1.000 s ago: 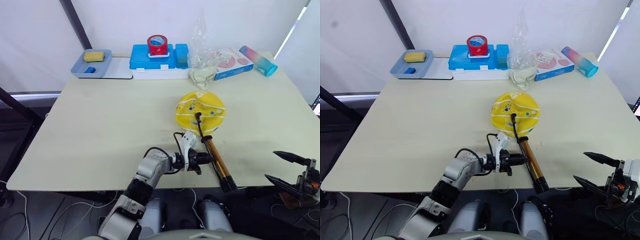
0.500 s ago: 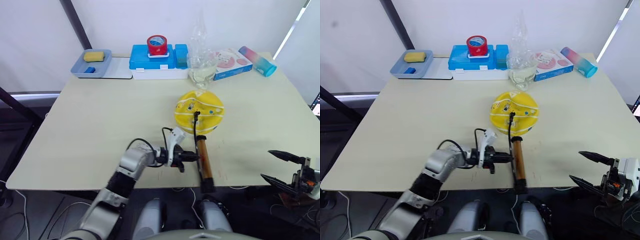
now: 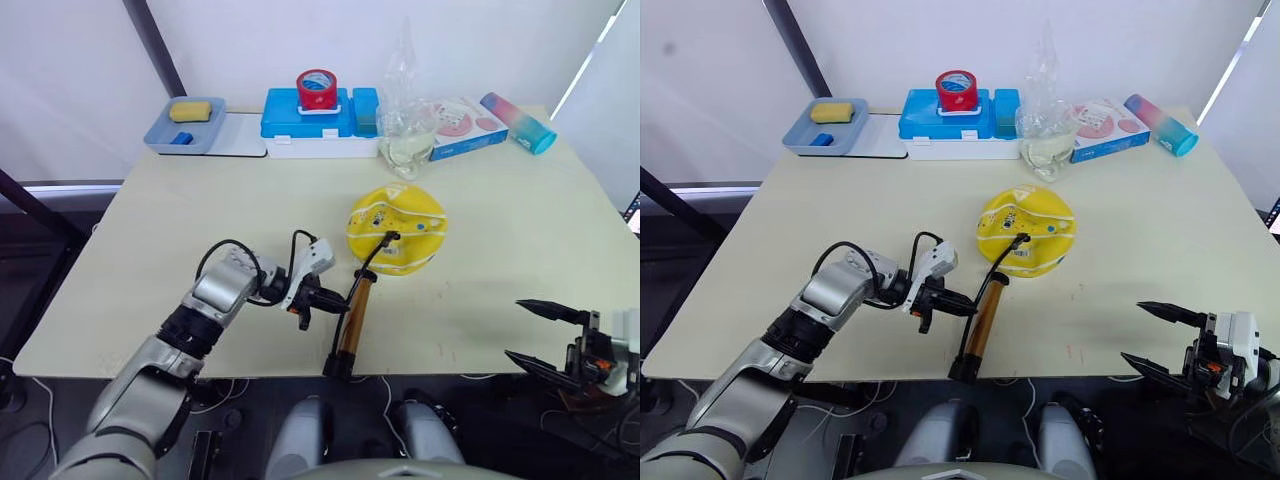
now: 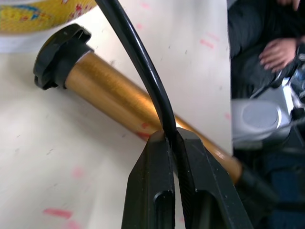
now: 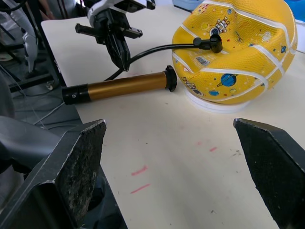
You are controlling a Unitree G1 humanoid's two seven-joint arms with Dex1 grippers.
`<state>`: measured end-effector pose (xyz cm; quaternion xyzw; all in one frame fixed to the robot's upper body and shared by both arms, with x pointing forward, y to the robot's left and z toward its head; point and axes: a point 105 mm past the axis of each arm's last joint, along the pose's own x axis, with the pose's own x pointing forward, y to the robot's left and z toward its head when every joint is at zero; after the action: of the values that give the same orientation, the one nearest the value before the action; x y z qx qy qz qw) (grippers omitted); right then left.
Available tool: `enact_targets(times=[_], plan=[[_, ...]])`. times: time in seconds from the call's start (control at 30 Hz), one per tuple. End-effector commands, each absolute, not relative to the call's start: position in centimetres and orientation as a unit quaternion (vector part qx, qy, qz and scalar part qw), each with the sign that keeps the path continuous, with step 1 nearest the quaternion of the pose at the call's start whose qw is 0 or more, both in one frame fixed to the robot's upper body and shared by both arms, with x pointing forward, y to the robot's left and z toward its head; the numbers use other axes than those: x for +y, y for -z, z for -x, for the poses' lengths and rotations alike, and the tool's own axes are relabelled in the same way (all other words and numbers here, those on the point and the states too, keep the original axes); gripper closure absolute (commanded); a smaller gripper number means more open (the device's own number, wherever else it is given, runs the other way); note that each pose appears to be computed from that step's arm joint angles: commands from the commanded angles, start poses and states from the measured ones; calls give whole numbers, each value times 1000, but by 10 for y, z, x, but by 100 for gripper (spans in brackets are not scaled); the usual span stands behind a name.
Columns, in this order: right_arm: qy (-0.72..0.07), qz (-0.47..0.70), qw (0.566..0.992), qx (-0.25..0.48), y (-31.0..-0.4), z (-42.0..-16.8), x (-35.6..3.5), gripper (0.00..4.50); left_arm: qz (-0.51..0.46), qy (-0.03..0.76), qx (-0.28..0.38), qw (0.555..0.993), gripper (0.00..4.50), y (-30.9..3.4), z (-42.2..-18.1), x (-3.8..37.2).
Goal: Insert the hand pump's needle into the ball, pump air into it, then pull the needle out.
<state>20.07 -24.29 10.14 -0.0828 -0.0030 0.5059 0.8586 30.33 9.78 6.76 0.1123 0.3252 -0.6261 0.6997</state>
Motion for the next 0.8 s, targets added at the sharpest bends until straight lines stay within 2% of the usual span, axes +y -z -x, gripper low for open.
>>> enact_targets(times=[0.03, 0.1, 0.2, 0.23, 0.27, 0.33, 0.47, 0.57, 0.8], plan=[[-513, 90, 854, -25, -111, -203, -240, 0, -128, 633, 309, 699, 442, -77, -311, 101], [-514, 90, 853, -25, -111, -203, -239, 0, -129, 633, 308, 699, 442, -78, -313, 102], [-516, 90, 851, -25, -110, -205, -238, 0, -131, 635, 300, 700, 352, -82, -312, 105], [-517, 90, 851, -25, -110, -205, -238, 0, -130, 637, 298, 699, 311, -84, -310, 105], [-517, 90, 851, -25, -110, -206, -238, 0, -129, 641, 296, 696, 235, -86, -308, 106], [-517, 90, 851, -25, -109, -206, -238, 0, -117, 651, 291, 691, 219, -92, -299, 106], [-515, 91, 852, -24, -107, -206, -240, 0, -101, 669, 293, 676, 17, -105, -274, 113], [-514, 91, 853, -24, -106, -207, -240, 0, -83, 670, 295, 676, 5, -109, -263, 110], [-515, 91, 852, -28, -106, -208, -238, 0, -40, 646, 299, 701, 5, -106, -258, 88]])
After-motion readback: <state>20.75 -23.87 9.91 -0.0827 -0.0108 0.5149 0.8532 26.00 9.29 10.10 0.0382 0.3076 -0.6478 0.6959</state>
